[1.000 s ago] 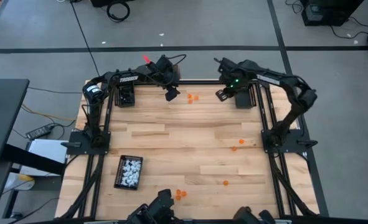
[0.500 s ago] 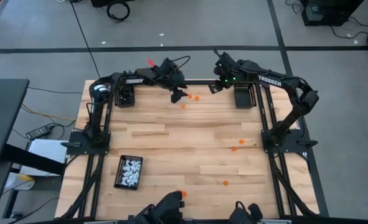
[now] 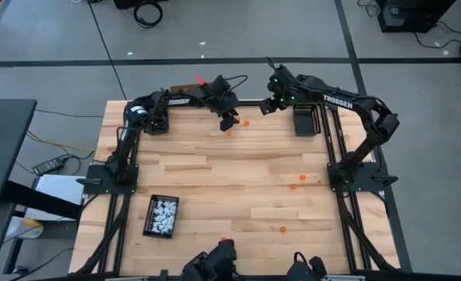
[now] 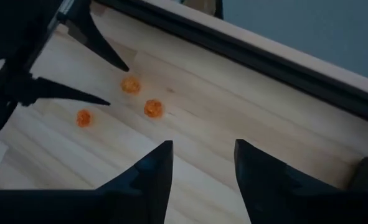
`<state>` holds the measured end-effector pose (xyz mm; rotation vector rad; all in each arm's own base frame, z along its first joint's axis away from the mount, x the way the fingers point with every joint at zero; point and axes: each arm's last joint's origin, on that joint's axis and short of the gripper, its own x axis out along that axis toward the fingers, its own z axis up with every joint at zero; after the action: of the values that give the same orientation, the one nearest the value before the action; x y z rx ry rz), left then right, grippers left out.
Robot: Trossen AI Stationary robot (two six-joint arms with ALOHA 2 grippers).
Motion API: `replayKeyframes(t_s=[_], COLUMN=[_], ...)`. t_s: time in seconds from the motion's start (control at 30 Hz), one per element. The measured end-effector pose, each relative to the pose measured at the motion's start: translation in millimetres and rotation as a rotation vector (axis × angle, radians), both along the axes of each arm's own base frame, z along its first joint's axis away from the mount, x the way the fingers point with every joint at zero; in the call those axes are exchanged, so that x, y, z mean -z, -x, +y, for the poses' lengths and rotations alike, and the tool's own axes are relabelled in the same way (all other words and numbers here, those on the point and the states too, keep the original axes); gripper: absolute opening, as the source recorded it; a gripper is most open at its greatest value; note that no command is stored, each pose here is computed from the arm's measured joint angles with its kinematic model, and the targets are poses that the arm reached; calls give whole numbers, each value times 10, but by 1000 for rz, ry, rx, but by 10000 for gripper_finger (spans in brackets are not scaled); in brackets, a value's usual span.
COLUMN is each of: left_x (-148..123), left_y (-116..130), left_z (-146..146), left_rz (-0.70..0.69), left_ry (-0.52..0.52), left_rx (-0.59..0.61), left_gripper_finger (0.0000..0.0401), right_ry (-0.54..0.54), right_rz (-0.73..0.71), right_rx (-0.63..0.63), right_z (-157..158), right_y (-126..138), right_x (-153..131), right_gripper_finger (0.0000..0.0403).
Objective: Sort Halloween decoration
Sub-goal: Put the orange pumpkin toy into the top right black basket
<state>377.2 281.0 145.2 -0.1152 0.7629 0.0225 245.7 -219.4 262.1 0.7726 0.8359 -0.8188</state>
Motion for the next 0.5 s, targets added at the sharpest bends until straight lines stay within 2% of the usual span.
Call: replayKeyframes(t_s=[0.33, 0.43, 0.5], left_x=[-4, 7, 29], left_y=[-93, -114, -112], left_z=[72, 28, -43], left_rz=[134, 139, 162], left_ry=[95, 78, 110], left_rx=[-17, 18, 62], left_gripper_finger=[200, 190, 179], right_ry=[-24, -42, -53], right_rz=[-3, -14, -23], right_rx=[-14, -40, -64], right_z=[18, 48, 82], right_y=[0, -22, -50], right_x=[7, 8, 7], right_gripper_finger=[172, 172, 172])
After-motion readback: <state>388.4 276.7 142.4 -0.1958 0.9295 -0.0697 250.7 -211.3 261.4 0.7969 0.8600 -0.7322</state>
